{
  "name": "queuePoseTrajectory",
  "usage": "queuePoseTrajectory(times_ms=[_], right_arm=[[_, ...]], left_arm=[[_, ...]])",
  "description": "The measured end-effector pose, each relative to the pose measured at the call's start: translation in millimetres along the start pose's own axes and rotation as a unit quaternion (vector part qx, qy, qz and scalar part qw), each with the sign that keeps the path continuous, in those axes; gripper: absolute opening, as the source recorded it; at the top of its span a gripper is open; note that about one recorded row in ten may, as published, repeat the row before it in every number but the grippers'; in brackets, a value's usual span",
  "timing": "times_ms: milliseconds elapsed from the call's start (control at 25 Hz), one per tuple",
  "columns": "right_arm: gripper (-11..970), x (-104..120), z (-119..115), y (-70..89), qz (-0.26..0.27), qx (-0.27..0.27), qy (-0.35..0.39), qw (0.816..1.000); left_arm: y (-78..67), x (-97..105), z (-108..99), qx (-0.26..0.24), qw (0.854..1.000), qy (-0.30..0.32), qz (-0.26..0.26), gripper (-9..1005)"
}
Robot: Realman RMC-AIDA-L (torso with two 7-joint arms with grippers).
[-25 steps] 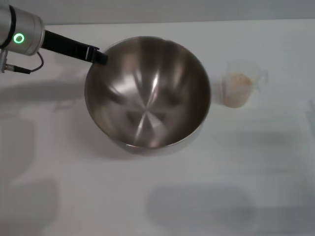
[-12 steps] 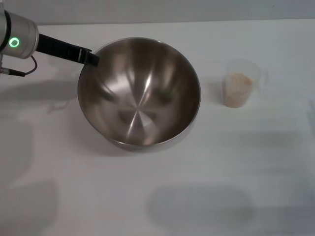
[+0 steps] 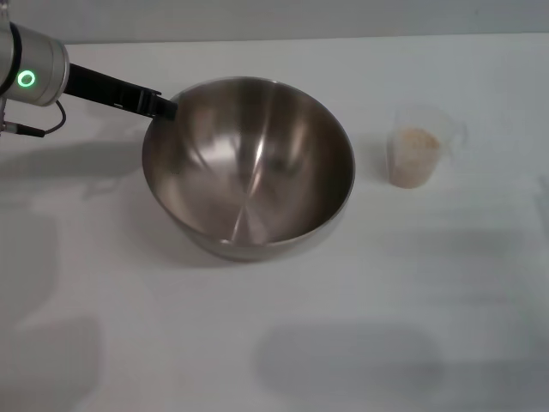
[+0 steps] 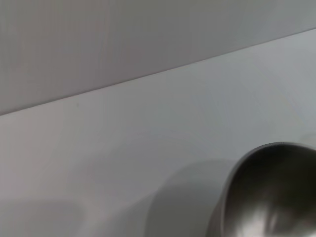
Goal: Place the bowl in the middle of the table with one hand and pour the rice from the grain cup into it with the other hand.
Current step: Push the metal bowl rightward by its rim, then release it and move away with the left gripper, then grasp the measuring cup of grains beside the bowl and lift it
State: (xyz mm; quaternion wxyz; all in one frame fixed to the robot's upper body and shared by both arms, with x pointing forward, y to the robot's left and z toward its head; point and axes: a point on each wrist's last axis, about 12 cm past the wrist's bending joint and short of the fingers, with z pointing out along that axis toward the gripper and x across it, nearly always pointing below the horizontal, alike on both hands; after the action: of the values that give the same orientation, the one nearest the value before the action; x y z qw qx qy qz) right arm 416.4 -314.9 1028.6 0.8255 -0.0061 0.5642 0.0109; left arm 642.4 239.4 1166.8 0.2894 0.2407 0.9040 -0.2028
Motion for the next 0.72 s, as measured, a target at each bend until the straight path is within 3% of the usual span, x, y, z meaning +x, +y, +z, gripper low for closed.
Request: queuePoseTrajectory(times_ms=[200, 520, 640, 720], right_arm=[[680, 0.0, 0.0, -0.1, 0.0, 0.0, 0.0, 1.0], [680, -0.1, 0.6, -0.6, 0.0, 0.002, -0.001, 1.0], [680, -0.2, 0.7, -1.1, -0.001, 0.003, -0.001, 1.0], [680, -0.2, 0.7, -1.3, -0.001, 0.003, -0.001, 1.0]], left_arm=[[-0.6, -2.8, -2.8, -0.002, 1.0, -0.009, 0.004, 171], [-3.1, -12.4, -13.2, -0.007, 0.999, -0.031, 0.02, 445], [-1.2, -20.6, -27.4, -0.031, 0.997, -0.059, 0.032, 536], [-1.5, -28.7, -43.7, -0.076, 0.99, -0.101, 0.06, 597]])
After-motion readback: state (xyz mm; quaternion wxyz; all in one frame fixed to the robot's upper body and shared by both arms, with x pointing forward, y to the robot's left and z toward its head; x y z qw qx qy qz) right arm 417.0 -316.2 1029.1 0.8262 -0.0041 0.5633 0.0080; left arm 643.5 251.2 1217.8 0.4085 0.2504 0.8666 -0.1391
